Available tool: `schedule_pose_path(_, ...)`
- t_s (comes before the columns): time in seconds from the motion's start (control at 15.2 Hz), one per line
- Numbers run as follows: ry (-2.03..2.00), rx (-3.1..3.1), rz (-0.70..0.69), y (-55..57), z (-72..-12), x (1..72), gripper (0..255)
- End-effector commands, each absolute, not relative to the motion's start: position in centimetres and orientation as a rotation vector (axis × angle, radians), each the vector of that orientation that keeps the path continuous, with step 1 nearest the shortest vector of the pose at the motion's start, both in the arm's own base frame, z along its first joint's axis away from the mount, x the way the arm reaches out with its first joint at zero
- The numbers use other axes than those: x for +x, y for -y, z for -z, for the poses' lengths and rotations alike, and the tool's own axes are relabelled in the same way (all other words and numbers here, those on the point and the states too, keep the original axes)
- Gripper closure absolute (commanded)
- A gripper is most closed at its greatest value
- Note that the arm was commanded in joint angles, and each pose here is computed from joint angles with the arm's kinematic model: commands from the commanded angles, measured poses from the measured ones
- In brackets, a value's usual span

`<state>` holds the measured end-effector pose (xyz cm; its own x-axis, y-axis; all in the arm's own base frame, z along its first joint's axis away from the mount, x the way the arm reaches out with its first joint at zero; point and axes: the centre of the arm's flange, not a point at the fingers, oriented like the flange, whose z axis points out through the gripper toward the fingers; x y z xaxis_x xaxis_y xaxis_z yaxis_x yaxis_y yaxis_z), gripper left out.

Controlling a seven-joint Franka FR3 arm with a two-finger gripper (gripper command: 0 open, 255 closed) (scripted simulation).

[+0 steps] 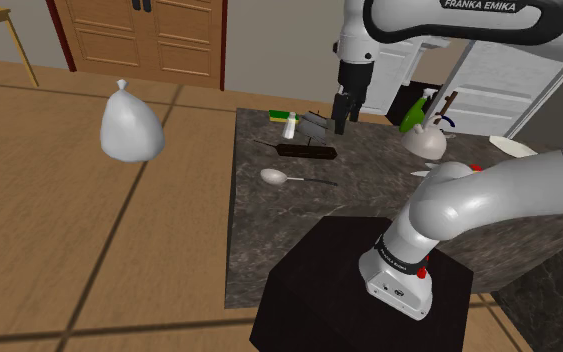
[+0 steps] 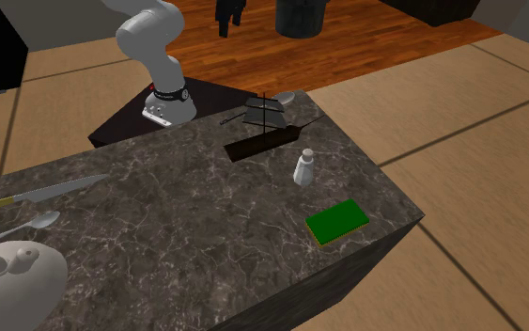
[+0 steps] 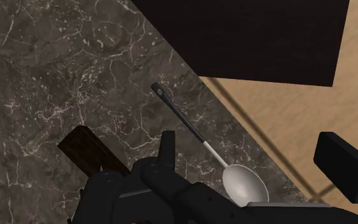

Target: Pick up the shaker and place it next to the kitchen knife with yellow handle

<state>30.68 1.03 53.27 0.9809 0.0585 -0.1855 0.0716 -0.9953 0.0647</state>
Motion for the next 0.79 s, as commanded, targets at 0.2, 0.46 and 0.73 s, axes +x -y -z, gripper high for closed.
schedule_pose_path(0.2,-0.141,3.056,0.255,1.5,-51.8,33.0,0)
schedule_pose_path(0.46,-0.195,3.055,0.218,4.7,-49.9,36.3,0)
schedule_pose_path(0.73,-0.248,3.053,0.181,7.8,-48.1,39.7,0)
